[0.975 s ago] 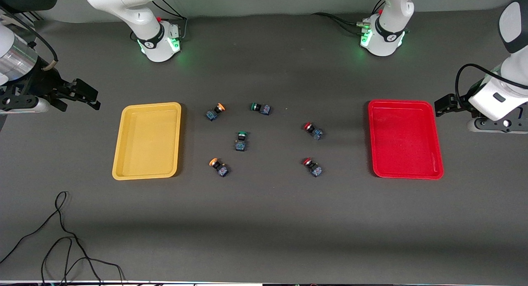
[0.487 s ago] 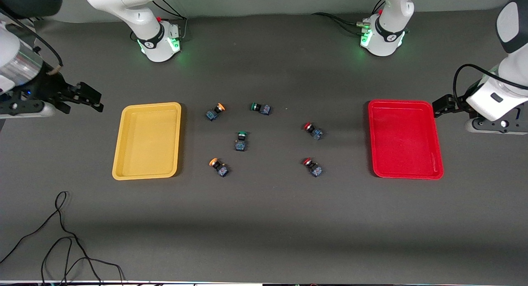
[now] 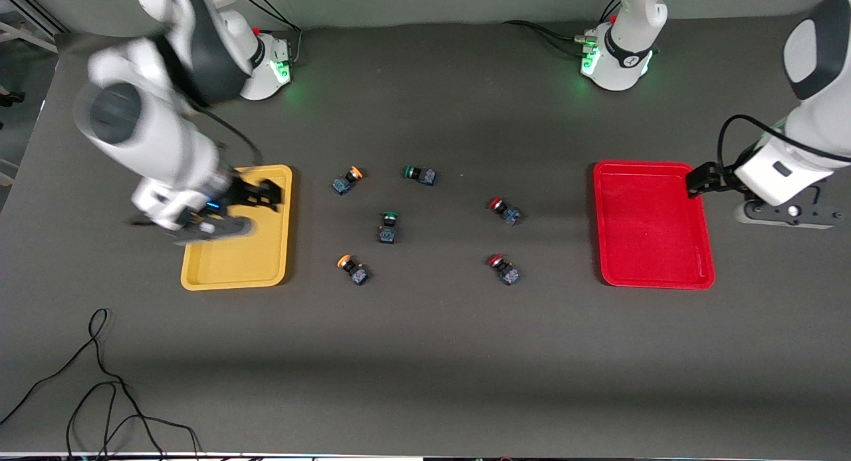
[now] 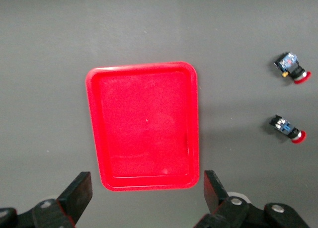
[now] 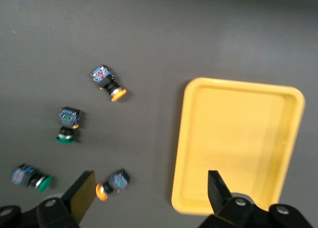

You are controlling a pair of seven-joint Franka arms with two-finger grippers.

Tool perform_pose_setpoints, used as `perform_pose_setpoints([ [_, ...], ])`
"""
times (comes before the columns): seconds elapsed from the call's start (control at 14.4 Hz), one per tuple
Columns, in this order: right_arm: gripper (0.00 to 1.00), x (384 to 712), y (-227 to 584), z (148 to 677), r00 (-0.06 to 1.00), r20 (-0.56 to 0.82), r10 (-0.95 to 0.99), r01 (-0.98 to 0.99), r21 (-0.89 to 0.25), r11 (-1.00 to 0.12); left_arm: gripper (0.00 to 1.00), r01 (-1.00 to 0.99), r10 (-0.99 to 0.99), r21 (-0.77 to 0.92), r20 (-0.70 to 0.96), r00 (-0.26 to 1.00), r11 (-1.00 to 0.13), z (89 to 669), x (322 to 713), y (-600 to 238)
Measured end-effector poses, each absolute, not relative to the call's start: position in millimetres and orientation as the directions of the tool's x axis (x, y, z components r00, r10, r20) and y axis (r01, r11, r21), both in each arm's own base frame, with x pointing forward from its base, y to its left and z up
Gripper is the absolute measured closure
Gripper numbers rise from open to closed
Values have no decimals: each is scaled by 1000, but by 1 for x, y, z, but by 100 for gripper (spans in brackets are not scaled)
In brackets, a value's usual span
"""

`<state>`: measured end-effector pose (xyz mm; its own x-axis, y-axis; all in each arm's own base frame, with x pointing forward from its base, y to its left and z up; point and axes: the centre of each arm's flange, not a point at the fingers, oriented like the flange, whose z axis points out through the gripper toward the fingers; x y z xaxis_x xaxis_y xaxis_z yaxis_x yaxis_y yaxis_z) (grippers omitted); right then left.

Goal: Place red and yellow buttons in trays

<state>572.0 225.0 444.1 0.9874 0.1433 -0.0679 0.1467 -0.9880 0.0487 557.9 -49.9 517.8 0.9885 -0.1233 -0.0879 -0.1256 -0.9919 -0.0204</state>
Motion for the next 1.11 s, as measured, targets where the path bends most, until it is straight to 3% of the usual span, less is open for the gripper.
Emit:
perform_pose_setpoints([
  [0.28, 0, 587, 275, 341, 981, -42, 187, 189, 63, -980, 0, -169, -167, 5, -181, 969, -986, 473, 560, -103],
  [0.56, 0, 594, 300, 262, 973, 55, 226, 223, 43, -974, 0, -49, -48, -1, -228, 972, -999, 419, 561, -175],
  [0.91, 0, 593, 304, 182, 967, 84, 242, 239, 42, -970, 0, 138, 141, -29, -238, 961, -990, 335, 537, -300],
  [1.11, 0, 591, 304, 167, 966, 84, 245, 242, 42, -969, 0, 187, 188, -28, -253, 949, -982, 287, 527, -329],
])
